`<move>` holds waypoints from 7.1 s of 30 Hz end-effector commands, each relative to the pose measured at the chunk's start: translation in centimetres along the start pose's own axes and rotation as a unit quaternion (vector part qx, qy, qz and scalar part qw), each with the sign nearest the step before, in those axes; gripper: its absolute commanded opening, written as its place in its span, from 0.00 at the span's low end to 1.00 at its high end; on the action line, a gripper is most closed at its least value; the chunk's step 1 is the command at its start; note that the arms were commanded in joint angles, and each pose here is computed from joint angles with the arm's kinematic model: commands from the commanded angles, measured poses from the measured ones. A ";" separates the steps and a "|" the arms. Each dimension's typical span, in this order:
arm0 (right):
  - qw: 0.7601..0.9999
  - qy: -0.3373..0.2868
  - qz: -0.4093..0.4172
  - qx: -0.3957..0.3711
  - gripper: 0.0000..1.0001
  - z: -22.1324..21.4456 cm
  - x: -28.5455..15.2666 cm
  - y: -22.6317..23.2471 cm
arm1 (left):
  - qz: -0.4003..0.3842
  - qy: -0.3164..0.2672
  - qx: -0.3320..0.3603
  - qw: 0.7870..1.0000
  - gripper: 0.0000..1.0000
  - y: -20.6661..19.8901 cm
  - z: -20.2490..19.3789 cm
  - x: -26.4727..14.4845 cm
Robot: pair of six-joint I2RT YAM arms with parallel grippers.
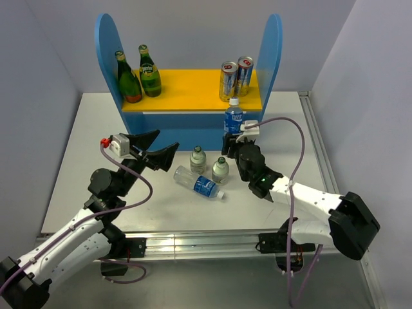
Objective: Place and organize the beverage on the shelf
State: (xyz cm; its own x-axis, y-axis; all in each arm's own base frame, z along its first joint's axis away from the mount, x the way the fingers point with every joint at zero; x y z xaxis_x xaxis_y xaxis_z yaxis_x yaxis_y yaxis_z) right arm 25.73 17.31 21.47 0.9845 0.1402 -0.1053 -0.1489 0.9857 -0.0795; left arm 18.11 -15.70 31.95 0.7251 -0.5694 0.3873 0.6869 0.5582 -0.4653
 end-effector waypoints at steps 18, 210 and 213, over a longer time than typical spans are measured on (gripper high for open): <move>0.993 -0.041 -0.094 0.060 0.00 -0.5 7.1 -1.5 | 0.013 -0.030 0.027 0.999 0.99 0.8 0.0 -0.5; 0.859 0.487 -0.111 0.109 0.48 -11.3 14.0 -11.6 | 0.016 -0.044 0.025 0.999 0.97 0.9 0.1 -1.6; 0.858 0.490 -0.104 0.109 0.54 -11.0 13.6 -11.4 | 0.015 -0.043 0.024 0.999 0.97 0.9 0.0 -1.6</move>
State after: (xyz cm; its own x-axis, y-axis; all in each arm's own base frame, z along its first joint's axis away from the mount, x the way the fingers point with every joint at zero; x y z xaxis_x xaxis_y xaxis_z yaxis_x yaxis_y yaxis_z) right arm 42.50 5.70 11.64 0.5354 -0.1778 -0.8256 0.2063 0.9755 -0.0763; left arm 17.94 -14.31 29.96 0.7634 -0.5008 0.4080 0.6449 0.6272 -0.4367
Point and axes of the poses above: each gripper's point midway between its finger pads, its own x axis out along the fingers, its own y axis along the line the jaws close on, z = x × y, the point moved 8 cm from there along -x, back along the fingers, and after that the axes turned 12 degrees about -x, right-handed, at the moved point
